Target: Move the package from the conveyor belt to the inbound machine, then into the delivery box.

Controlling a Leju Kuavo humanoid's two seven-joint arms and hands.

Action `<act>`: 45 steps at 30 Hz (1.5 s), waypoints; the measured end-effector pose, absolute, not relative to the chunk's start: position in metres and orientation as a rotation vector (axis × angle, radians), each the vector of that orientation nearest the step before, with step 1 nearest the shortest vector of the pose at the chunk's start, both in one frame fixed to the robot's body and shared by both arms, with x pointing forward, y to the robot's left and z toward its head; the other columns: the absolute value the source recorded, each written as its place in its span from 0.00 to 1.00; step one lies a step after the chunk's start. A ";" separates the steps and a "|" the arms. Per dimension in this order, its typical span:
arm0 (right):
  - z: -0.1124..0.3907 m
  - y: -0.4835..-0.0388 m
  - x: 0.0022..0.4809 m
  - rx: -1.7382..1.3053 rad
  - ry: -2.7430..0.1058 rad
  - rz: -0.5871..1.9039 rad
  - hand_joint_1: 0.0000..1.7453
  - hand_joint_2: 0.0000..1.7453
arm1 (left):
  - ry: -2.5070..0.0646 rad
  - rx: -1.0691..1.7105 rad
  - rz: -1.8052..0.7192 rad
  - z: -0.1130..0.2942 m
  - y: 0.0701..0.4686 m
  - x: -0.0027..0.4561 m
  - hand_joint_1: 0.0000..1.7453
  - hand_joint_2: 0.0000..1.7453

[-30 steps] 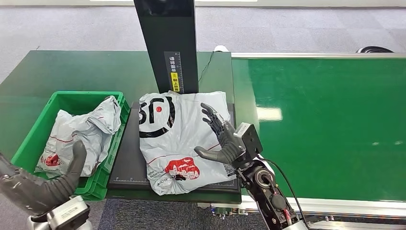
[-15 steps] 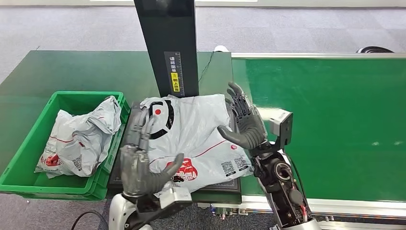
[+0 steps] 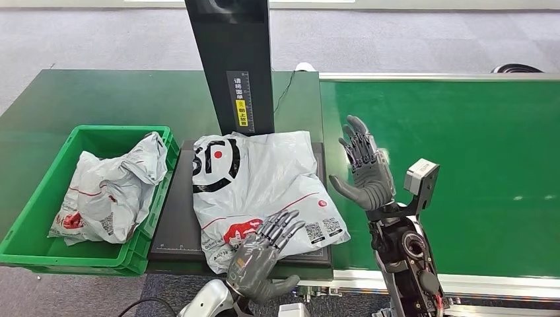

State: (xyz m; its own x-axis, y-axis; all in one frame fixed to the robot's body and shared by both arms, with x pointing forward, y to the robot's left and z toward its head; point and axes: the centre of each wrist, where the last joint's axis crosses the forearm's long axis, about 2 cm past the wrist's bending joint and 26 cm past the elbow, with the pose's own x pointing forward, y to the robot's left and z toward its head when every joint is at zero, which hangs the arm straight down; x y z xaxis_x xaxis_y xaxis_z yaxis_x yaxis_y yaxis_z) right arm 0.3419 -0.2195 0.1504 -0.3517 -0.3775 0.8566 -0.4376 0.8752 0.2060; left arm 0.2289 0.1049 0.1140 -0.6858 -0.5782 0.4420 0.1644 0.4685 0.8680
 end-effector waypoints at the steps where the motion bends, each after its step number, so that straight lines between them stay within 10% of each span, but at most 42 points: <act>1: 0.151 -0.220 0.342 0.601 -1.974 0.068 0.00 1.00 | -1.957 0.329 -1.296 0.110 0.104 0.230 0.00 1.00; 36: 0.178 -0.203 0.350 0.736 -2.058 0.198 0.00 1.00 | -1.804 0.655 -1.278 0.128 0.158 0.326 0.00 1.00; 40: 0.176 -0.204 0.349 0.730 -2.055 0.188 0.00 1.00 | -1.738 0.609 -1.342 0.107 0.158 0.316 0.78 1.00; 45: 0.174 -0.207 0.348 0.720 -2.061 0.184 0.00 1.00 | -1.699 0.569 -1.389 0.094 0.158 0.310 0.98 1.00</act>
State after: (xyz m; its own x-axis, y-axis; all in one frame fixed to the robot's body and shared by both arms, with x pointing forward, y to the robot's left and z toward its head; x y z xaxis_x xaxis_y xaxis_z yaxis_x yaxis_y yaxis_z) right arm 0.3481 -0.2067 0.1742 -0.4106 -0.4205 0.8091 -0.5573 0.8180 0.1423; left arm 0.3102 0.1580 0.0935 -0.5375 -0.7791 0.3226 0.1613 0.2805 0.9462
